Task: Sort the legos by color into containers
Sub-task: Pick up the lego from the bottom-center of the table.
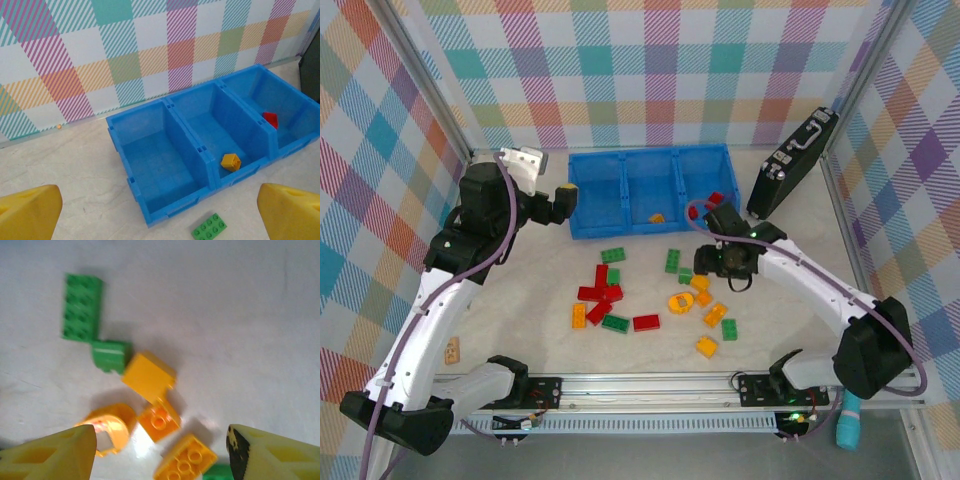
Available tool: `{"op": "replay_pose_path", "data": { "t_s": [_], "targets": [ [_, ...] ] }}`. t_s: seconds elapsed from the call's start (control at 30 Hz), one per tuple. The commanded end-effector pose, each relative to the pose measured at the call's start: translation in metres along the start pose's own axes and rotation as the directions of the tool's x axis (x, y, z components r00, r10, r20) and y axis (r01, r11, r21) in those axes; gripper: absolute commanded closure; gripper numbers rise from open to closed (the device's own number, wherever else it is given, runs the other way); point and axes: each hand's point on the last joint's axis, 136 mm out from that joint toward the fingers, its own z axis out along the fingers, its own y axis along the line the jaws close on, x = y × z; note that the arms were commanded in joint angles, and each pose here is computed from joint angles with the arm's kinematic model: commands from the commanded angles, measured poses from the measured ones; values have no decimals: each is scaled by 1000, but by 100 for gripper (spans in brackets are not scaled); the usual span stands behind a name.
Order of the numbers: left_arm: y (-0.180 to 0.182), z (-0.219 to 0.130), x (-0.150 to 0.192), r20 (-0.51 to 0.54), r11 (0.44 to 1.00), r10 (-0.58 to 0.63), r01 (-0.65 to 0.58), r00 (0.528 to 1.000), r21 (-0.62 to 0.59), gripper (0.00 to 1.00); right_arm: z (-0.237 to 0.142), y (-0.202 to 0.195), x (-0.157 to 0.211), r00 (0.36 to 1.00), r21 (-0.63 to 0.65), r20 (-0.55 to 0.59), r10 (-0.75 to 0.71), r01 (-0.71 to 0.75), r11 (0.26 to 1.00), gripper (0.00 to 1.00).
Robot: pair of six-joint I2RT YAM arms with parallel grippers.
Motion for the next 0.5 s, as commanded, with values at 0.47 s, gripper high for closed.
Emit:
{"op": "replay_pose_path", "data": {
  "t_s": [0.47],
  "targets": [
    [-2,0,-3,25,1000,-22,21,999,22,0,30,-18,77,960,8,-141,242,-243,970,32]
  ]
}}
